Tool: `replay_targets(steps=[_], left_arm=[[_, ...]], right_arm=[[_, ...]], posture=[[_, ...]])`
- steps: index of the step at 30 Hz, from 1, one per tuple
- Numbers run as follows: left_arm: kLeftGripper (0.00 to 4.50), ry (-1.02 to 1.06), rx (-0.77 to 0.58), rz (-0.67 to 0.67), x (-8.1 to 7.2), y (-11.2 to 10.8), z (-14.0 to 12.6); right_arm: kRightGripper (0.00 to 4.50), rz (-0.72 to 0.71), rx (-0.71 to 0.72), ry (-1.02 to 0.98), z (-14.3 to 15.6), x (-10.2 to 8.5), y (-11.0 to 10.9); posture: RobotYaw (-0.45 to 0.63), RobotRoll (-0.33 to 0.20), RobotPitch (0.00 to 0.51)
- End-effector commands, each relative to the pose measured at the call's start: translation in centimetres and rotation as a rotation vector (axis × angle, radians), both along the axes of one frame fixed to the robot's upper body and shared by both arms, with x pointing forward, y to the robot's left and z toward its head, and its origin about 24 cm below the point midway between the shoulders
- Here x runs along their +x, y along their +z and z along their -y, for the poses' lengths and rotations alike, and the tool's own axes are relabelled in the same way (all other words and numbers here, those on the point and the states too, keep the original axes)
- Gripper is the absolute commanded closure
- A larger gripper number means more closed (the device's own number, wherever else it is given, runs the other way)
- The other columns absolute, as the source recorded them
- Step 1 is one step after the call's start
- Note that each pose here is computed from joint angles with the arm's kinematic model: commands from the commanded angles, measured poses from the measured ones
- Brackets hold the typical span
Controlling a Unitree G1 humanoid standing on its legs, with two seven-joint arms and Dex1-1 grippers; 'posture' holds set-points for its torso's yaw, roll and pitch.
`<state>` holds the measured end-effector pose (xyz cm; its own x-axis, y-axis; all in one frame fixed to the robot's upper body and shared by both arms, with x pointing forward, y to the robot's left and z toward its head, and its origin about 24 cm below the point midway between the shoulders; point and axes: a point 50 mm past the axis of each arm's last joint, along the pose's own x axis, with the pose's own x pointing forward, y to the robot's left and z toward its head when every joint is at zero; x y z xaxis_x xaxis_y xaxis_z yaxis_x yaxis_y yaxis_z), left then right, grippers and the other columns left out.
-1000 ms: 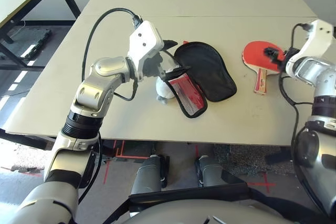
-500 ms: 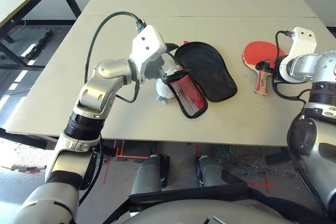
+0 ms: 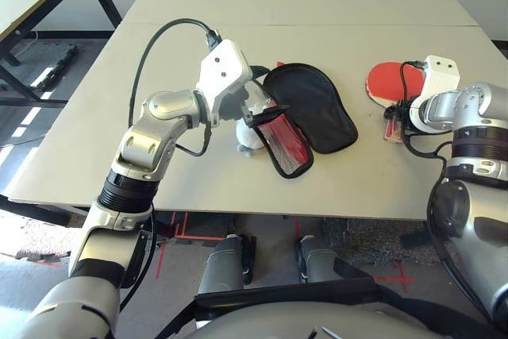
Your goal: Store the ping-pong paddle in its case and zip it.
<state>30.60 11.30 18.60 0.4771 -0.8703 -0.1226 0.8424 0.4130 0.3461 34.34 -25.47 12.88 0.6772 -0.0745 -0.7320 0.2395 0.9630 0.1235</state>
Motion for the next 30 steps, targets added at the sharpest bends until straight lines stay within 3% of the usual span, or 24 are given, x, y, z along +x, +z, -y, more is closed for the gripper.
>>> replay_targets(steps=[1,8,17,25,30], left_arm=[[0.0,-0.012,0.017,-0.004,-0.2,-0.5,0.2],[0.0,-0.017,0.022,-0.009,-0.2,-0.7,0.3],[0.0,-0.01,0.029,-0.014,-0.2,-1.1,0.2],[0.0,0.001,0.03,-0.016,-0.3,-1.2,0.1],[0.0,0.012,0.031,-0.017,-0.4,-1.3,-0.2]], right_arm=[[3.43,0.022,-0.043,0.026,-0.2,-0.4,-0.1],[3.43,0.158,-0.09,0.161,-1.7,-0.8,1.3],[3.43,0.28,-0.048,0.437,-7.6,-1.7,3.1],[3.43,0.242,-0.006,0.563,-11.3,-2.0,2.8],[3.43,0.193,-0.027,0.601,-11.8,-2.0,1.9]], posture=[[-0.06,0.0,0.131],[-0.08,0.0,0.13],[-0.06,0.0,0.132],[-0.04,0.0,0.138],[-0.03,0.0,0.141]])
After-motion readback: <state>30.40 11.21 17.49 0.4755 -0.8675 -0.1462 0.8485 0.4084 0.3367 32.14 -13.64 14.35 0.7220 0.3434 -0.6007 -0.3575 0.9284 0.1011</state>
